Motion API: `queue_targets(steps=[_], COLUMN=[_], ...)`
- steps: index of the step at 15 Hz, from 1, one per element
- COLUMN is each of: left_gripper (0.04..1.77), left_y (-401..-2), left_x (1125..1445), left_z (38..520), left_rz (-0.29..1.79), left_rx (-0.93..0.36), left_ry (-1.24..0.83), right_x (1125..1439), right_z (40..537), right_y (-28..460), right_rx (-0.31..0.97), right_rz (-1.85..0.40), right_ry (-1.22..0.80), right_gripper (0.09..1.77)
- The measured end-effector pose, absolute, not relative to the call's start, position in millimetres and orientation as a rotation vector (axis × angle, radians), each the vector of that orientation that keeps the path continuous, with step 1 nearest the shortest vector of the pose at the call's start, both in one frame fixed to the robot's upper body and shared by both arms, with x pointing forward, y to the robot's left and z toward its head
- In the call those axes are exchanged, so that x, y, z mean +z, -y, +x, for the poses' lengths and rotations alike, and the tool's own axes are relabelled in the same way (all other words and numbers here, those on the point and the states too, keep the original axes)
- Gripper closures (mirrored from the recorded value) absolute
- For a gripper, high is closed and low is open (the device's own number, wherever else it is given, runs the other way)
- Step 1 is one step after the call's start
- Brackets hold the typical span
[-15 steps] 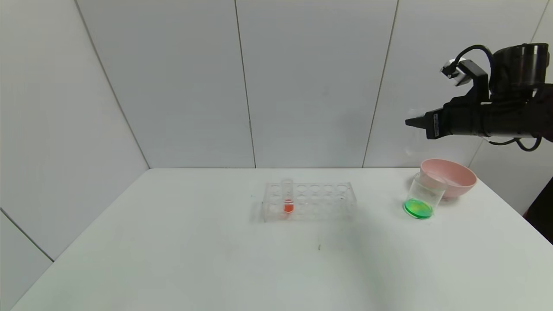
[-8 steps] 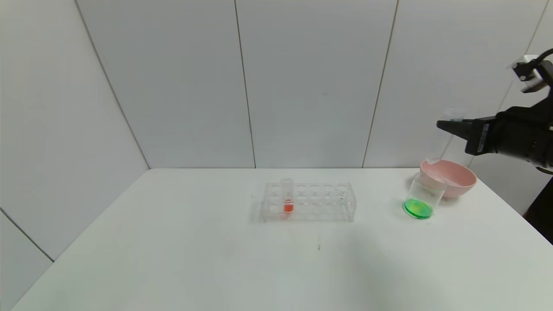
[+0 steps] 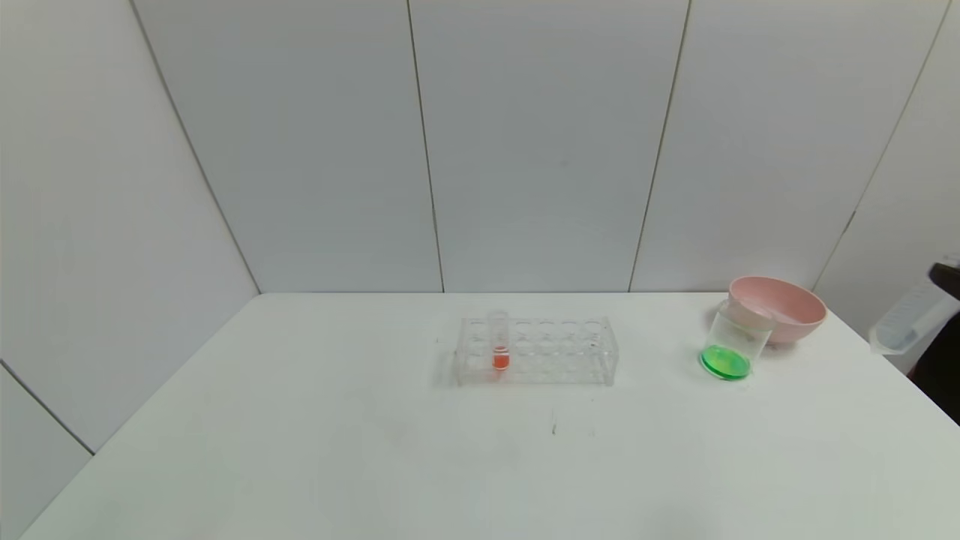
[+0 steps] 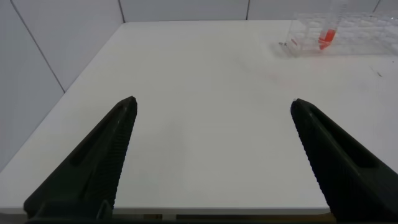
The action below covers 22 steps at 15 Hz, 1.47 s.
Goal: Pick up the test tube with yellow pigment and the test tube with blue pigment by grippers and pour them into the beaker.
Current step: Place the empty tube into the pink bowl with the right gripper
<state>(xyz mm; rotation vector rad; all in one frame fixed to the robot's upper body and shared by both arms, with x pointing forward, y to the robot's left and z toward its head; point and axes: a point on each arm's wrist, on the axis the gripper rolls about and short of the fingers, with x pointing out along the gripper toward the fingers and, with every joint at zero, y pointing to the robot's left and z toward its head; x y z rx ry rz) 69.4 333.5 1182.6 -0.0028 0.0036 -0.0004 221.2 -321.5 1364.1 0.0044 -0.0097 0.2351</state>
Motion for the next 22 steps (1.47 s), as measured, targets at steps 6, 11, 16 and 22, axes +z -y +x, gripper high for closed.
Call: queue_targets(steps=[6,11,16,22], left_gripper=[0.05,0.05,0.05,0.05], left_y=[-334,-334,-334,-334], left_x=[1183,1183,1183,1183], left_z=[69,69,69,69], left_rz=[-0.003,-0.003,-0.002,-0.003], left_rx=[0.000,0.000,0.000,0.000], left_ry=[-0.004,-0.004,-0.004,-0.004], right_x=[1346,1320,1280,1244], right_z=[118,54,31,47], right_y=[331,335,335,336], right_rx=[0.213,0.146,0.064,0.020], right_rz=[0.010,-0.003,-0.017,-0.009], right_ry=[0.181,0.322,0.344,0.279], right_gripper=[1.37,1.37,1.37,1.37])
